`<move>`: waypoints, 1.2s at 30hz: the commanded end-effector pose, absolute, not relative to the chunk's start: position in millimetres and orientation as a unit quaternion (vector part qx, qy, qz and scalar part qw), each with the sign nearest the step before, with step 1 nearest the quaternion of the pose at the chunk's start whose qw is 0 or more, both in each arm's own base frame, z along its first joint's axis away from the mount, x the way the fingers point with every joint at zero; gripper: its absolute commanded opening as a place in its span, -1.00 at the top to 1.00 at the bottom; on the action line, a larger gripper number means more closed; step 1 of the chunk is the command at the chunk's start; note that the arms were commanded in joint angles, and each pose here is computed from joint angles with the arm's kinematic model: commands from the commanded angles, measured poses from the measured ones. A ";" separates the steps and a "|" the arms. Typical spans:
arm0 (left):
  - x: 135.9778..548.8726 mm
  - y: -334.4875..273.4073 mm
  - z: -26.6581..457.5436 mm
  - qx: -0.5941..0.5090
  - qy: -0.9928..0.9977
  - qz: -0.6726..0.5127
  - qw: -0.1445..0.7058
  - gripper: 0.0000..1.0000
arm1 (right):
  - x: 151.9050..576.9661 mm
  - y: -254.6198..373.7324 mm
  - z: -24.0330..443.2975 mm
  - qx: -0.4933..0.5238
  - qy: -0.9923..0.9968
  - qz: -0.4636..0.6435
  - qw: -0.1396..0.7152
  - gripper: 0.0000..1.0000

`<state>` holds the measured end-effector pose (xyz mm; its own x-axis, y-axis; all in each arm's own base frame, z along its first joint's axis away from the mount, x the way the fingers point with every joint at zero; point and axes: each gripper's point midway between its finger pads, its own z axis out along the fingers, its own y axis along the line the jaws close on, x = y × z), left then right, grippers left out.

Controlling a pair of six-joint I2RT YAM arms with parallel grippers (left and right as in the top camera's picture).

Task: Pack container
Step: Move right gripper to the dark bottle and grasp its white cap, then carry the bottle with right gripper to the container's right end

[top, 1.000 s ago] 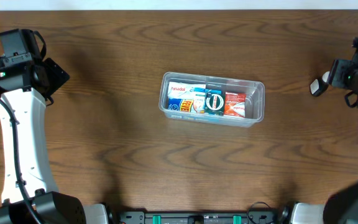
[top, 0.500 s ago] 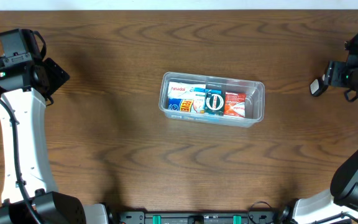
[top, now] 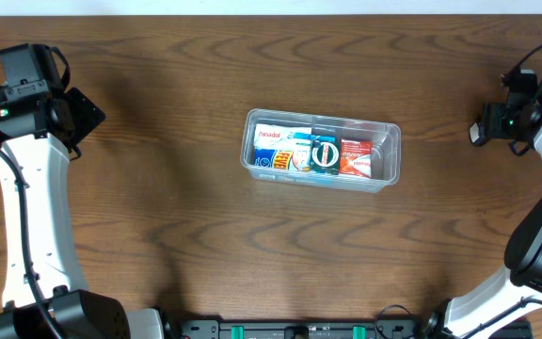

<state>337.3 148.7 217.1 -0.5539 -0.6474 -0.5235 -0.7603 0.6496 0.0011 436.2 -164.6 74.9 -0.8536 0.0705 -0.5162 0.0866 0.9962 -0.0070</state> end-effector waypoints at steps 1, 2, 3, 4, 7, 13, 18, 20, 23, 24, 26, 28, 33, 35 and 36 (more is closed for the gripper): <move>338.6 150.5 216.9 -0.406 0.872 0.115 0.246 -0.96 | 438.9 -164.0 79.7 0.034 0.960 -0.010 0.277 -0.21; 338.6 150.4 216.8 -0.406 0.873 0.115 0.246 -0.96 | 439.1 -163.8 79.8 0.034 0.960 -0.010 0.277 -0.18; 338.6 150.4 216.8 -0.406 0.873 0.115 0.246 -0.96 | 439.5 -163.6 80.1 0.033 0.960 -0.009 0.279 -0.14; 338.6 150.4 216.8 -0.406 0.873 0.115 0.246 -0.96 | 440.0 -163.8 80.4 0.033 0.959 -0.010 0.280 -0.10; 338.6 150.4 216.8 -0.406 0.873 0.115 0.246 -0.96 | 440.8 -163.4 80.8 0.032 0.959 -0.009 0.281 0.03; 338.6 150.5 216.9 -0.406 0.872 0.115 0.246 -0.96 | 441.5 -159.7 80.6 0.029 0.959 -0.007 0.280 0.31; 338.6 150.4 216.8 -0.406 0.873 0.115 0.246 -0.96 | 442.1 -158.7 81.8 0.031 0.959 -0.006 0.282 0.43; 338.6 150.4 216.8 -0.406 0.873 0.115 0.246 -0.96 | 443.6 -157.5 86.2 0.039 0.957 -0.005 0.286 0.49; 338.6 150.4 216.8 -0.406 0.873 0.115 0.246 -0.96 | 448.0 -152.2 103.9 0.044 0.953 -0.003 0.299 0.54; 338.6 150.5 216.9 -0.406 0.872 0.115 0.246 -0.96 | 449.6 -149.8 111.9 0.041 0.952 -0.004 0.304 0.55; 338.6 150.5 216.9 -0.406 0.872 0.115 0.246 -0.96 | 452.9 -143.3 132.3 0.032 0.948 -0.006 0.317 0.57; 338.6 150.4 216.8 -0.406 0.873 0.115 0.246 -0.96 | 454.7 -133.6 155.7 0.028 0.943 -0.006 0.331 0.58; 338.6 150.4 216.8 -0.406 0.873 0.115 0.246 -0.96 | 448.1 -108.5 216.4 0.028 0.931 -0.019 0.364 0.57; 338.6 150.4 216.8 -0.406 0.873 0.115 0.246 -0.96 | 440.3 -96.5 240.9 0.018 0.926 -0.030 0.375 0.58; 338.6 150.5 216.9 -0.406 0.872 0.115 0.246 -0.96 | 435.8 -89.2 252.7 0.015 0.924 -0.030 0.381 0.57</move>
<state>337.3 148.6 217.1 -0.5540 -0.6475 -0.5233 -0.7602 0.6497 0.0008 439.5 -104.0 190.4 -0.7887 0.0189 -0.6145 0.0349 0.9993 -0.0140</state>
